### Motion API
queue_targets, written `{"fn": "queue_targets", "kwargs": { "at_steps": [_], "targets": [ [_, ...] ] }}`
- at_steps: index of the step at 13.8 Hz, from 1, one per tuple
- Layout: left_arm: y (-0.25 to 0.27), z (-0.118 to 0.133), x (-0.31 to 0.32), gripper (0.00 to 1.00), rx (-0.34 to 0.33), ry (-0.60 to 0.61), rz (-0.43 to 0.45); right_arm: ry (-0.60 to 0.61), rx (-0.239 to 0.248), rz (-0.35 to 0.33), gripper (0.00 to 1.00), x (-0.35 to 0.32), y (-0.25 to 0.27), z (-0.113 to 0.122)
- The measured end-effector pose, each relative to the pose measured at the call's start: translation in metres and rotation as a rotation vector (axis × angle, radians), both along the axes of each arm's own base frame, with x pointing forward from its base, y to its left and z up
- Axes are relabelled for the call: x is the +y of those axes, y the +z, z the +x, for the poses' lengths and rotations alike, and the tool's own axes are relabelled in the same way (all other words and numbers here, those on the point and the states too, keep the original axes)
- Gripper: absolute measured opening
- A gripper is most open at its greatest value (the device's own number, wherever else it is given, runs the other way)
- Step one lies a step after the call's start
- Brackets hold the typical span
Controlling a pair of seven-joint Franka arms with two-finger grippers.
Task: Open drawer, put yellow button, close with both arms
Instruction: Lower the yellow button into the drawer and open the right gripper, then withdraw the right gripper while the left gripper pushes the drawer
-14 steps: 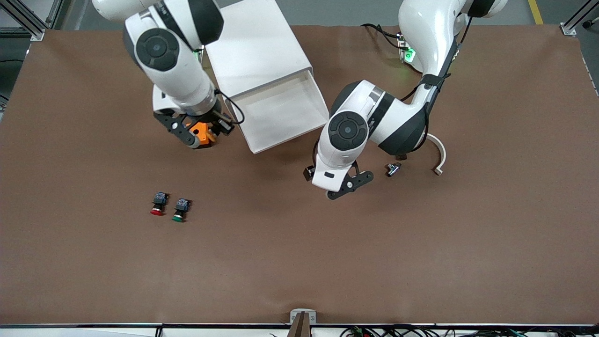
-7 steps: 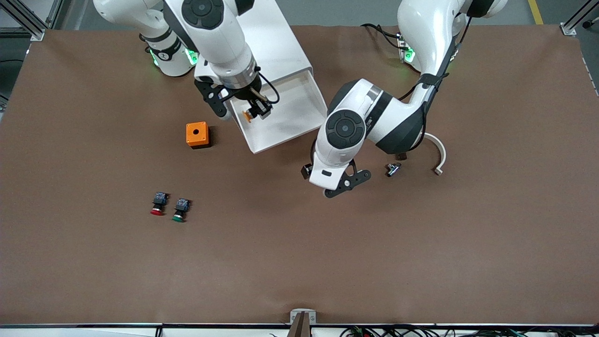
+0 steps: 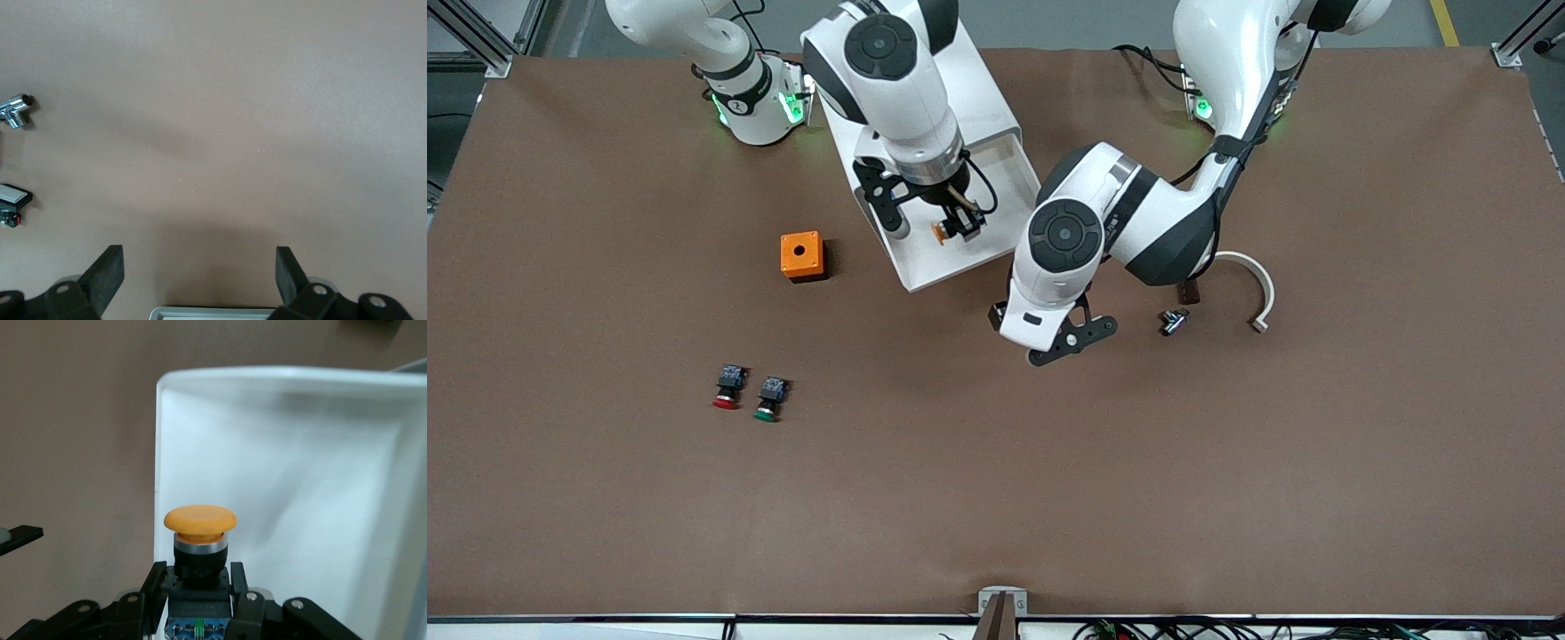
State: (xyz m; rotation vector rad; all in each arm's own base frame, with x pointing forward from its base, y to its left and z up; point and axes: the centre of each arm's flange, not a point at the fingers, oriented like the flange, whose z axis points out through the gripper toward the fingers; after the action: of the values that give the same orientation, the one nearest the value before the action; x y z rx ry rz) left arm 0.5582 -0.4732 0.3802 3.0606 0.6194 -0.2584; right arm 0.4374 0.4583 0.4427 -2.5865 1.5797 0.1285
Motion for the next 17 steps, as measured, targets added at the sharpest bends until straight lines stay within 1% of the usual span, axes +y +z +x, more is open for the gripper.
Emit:
{"fn": "queue_targets", "kwargs": {
  "at_steps": [3, 6, 11, 12, 13, 14, 17],
  "targets": [
    [-0.001, -0.006, -0.007, 1.00, 0.002, -0.013, 0.000, -0.019, 0.005, -0.011, 0.43, 0.009, -0.017, -0.002],
    [-0.002, -0.015, -0.016, 1.00, 0.011, -0.031, -0.007, -0.028, 0.006, -0.015, 0.43, 0.010, -0.020, -0.001],
    [-0.002, -0.016, -0.018, 1.00, 0.013, -0.034, -0.007, -0.032, 0.010, -0.022, 0.43, 0.009, -0.025, 0.000],
    [-0.003, -0.016, -0.018, 1.00, 0.013, -0.034, -0.007, -0.033, 0.010, -0.023, 0.47, 0.009, -0.025, 0.000],
    [-0.003, -0.016, -0.018, 1.00, 0.013, -0.034, -0.007, -0.033, 0.010, -0.023, 0.47, 0.009, -0.025, 0.000],
    [-0.003, -0.016, -0.018, 1.00, 0.013, -0.034, -0.007, -0.034, 0.010, -0.023, 0.52, 0.009, -0.025, 0.000],
    [-0.003, -0.016, -0.018, 1.00, 0.013, -0.034, -0.007, -0.040, 0.000, -0.018, 0.81, 0.007, -0.021, 0.004]
  ]
}}
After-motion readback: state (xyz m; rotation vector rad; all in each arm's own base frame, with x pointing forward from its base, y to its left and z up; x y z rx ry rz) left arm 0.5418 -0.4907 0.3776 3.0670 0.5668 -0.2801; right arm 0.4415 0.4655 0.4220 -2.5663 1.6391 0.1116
